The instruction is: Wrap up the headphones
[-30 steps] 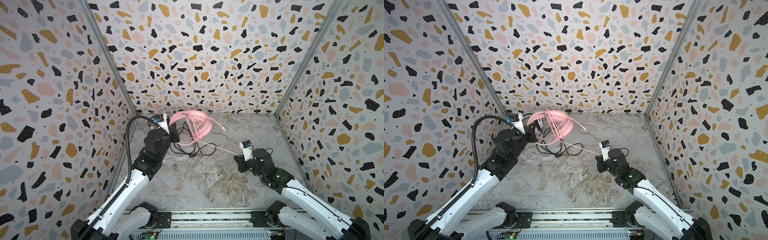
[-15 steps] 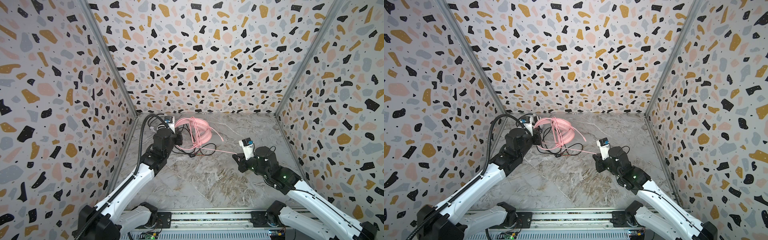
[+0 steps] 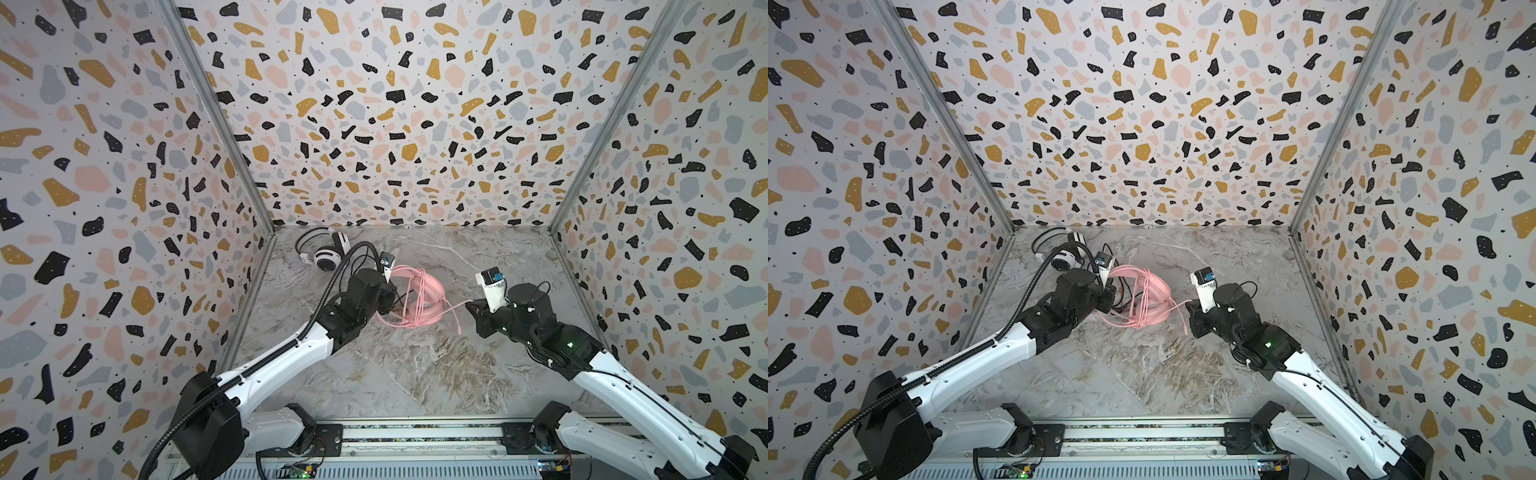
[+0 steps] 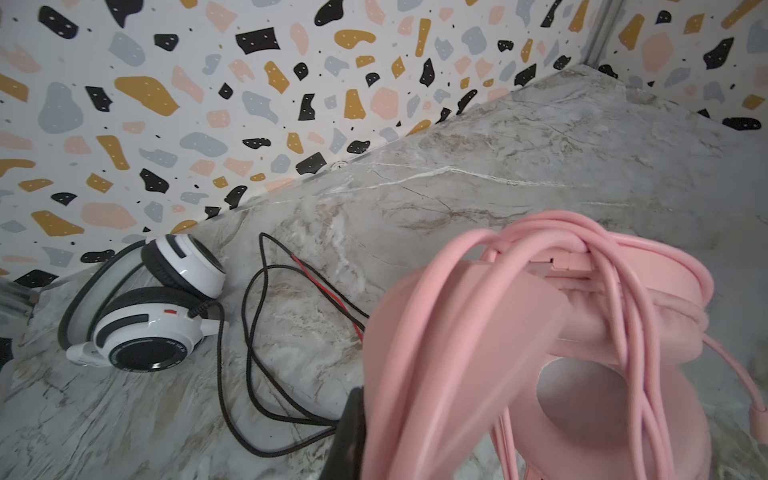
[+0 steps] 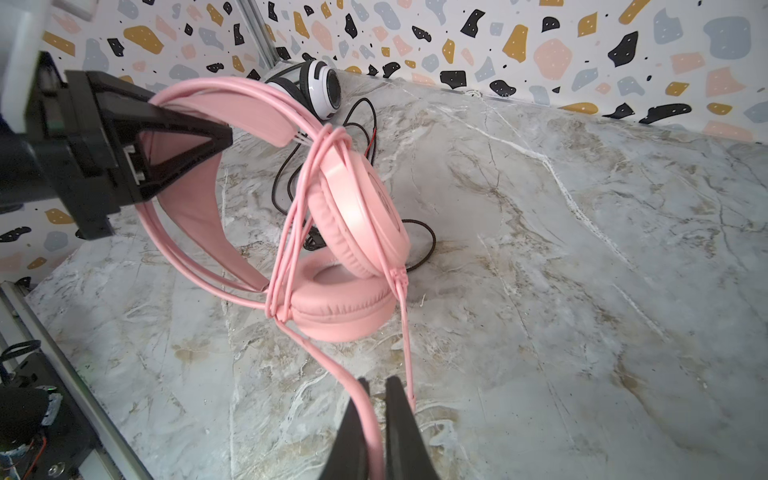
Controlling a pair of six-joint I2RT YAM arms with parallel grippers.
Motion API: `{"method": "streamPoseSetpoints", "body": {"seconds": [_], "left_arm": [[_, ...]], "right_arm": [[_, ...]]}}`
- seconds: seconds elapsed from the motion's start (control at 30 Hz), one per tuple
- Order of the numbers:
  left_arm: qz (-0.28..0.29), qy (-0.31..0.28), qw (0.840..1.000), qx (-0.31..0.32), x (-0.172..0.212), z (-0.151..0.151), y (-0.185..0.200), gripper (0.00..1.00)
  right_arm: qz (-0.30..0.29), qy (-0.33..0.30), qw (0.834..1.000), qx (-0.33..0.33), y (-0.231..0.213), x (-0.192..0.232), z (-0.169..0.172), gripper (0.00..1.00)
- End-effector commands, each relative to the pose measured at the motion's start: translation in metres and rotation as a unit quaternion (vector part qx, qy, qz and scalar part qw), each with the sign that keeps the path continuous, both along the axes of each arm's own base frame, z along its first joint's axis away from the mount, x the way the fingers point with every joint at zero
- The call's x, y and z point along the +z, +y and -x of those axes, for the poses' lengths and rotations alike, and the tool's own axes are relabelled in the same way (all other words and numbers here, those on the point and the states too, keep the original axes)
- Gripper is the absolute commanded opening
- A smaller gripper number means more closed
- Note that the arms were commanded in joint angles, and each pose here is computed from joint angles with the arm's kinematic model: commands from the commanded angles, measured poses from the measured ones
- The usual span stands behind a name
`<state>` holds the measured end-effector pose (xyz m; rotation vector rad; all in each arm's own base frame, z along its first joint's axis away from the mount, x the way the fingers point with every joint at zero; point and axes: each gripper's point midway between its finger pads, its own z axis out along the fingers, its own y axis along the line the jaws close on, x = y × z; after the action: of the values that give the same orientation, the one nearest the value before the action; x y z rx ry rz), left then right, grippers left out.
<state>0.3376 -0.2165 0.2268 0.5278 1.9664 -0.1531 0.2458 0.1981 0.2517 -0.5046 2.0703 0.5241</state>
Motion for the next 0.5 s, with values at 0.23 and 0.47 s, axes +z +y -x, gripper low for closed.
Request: {"method": "streamPoseSetpoints", "body": {"seconds": [0.23, 0.47], "left_arm": [[-0.036, -0.019, 0.994, -0.103, 0.01, 0.026, -0.03, 0.0], [-0.039, -0.002, 0.985, -0.17, 0.004, 0.045, -0.051, 0.0]], "right_arm": [[-0.002, -0.066, 0.998, -0.023, -0.006, 0.047, -0.015, 0.02], [0.008, -0.087, 0.996, -0.018, -0.001, 0.062, -0.024, 0.02]]}}
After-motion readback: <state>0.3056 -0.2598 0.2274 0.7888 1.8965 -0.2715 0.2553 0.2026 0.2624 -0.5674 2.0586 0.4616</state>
